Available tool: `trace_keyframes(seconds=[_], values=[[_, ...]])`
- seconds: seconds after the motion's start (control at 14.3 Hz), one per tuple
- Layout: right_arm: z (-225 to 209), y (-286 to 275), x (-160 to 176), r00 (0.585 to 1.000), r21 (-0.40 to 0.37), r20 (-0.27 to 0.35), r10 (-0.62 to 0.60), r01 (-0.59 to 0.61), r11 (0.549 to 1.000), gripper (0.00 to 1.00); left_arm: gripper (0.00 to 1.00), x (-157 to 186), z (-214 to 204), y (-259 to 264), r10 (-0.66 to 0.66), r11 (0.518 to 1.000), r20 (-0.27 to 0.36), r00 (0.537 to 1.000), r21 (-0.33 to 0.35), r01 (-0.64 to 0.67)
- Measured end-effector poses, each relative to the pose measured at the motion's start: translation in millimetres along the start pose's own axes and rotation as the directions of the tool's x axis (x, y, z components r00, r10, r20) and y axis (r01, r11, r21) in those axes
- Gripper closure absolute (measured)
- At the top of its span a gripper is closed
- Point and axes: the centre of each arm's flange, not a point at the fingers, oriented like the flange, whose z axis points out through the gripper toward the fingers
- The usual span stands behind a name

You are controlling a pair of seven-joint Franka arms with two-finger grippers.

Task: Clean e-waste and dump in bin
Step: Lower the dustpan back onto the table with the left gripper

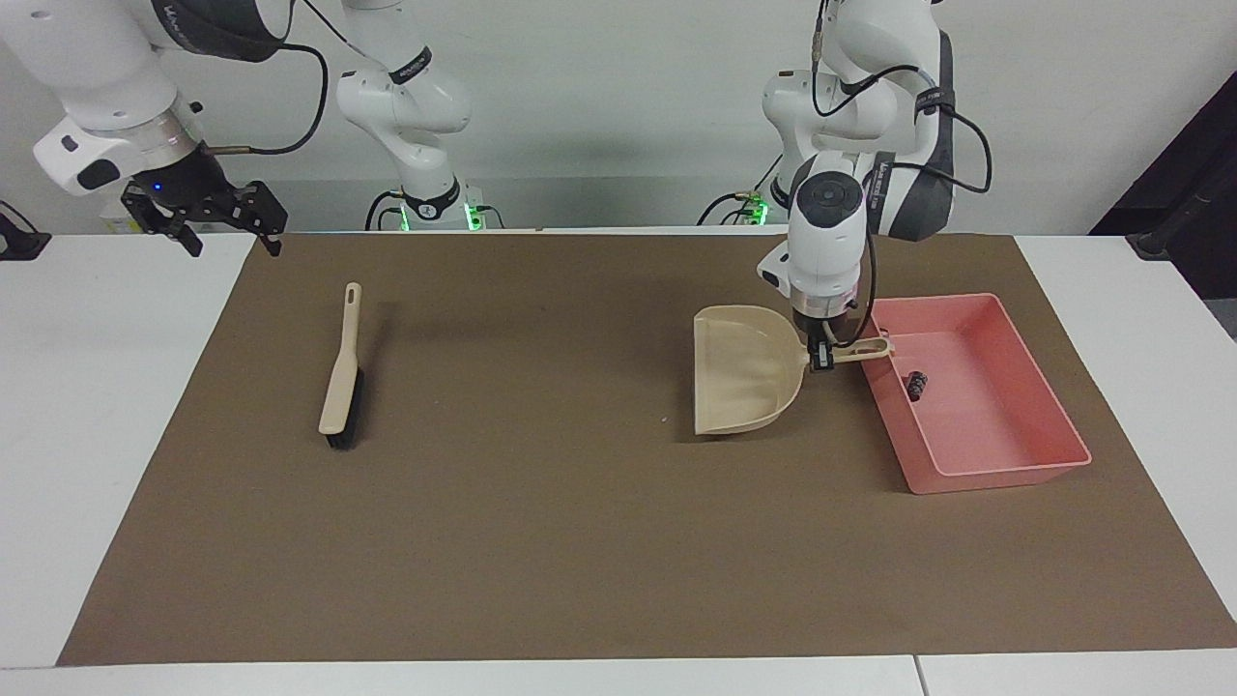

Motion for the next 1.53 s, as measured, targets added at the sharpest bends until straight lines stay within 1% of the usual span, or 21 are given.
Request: trace_keyframes(seconds=[0.21, 0.42, 0.63, 0.91, 0.98, 1.05, 1.12, 1.33, 1.4, 1.53], values=[[4, -7, 1, 1.000, 0.000, 0.010, -0.013, 0.013, 1.000, 0.00, 0.68, -3, 10, -4, -0.027, 1.000, -0.033, 0.999, -0.015, 0.027], [5, -28, 4, 0.999, -0.003, 0.012, -0.047, 0.047, 0.999, 0.00, 0.68, -4, 13, -7, -0.028, 1.000, -0.045, 0.999, 0.011, 0.028], [9, -51, 6, 0.999, -0.006, 0.019, -0.051, 0.051, 0.999, 0.00, 0.68, -1, 29, -1, -0.018, 1.000, -0.052, 0.999, 0.017, 0.019], [11, -22, 4, 1.000, 0.000, 0.012, 0.006, -0.006, 1.000, 0.00, 0.68, 1, 33, 2, -0.014, 1.000, -0.050, 0.999, 0.007, 0.014], [11, -20, 4, 1.000, 0.000, 0.012, 0.010, -0.010, 1.000, 0.00, 0.63, 3, 32, 3, -0.010, 1.000, -0.050, 0.999, 0.010, 0.011], [11, -21, 4, 1.000, 0.000, 0.012, 0.008, -0.008, 1.000, 0.00, 0.53, 5, 30, 3, -0.006, 1.000, -0.051, 0.999, 0.013, 0.007], [11, -23, 5, 1.000, 0.000, 0.011, 0.005, -0.005, 1.000, 0.00, 0.40, 6, 27, 2, -0.006, 1.000, -0.052, 0.999, 0.019, 0.007], [11, -27, 5, 1.000, -0.001, 0.011, -0.003, 0.003, 1.000, 0.00, 0.08, 1, 10, 2, -0.054, 0.998, -0.059, 0.997, 0.040, 0.056], [11, -28, 5, 1.000, -0.001, 0.011, -0.004, 0.004, 1.000, 0.00, 0.02, -3, 1, 4, -0.090, 0.995, -0.059, 0.994, 0.037, 0.092], [10, -27, 5, 1.000, -0.001, 0.010, -0.004, 0.004, 1.000, 0.00, 0.02, -21, -20, 11, -0.193, 0.980, -0.059, 0.979, 0.034, 0.196]])
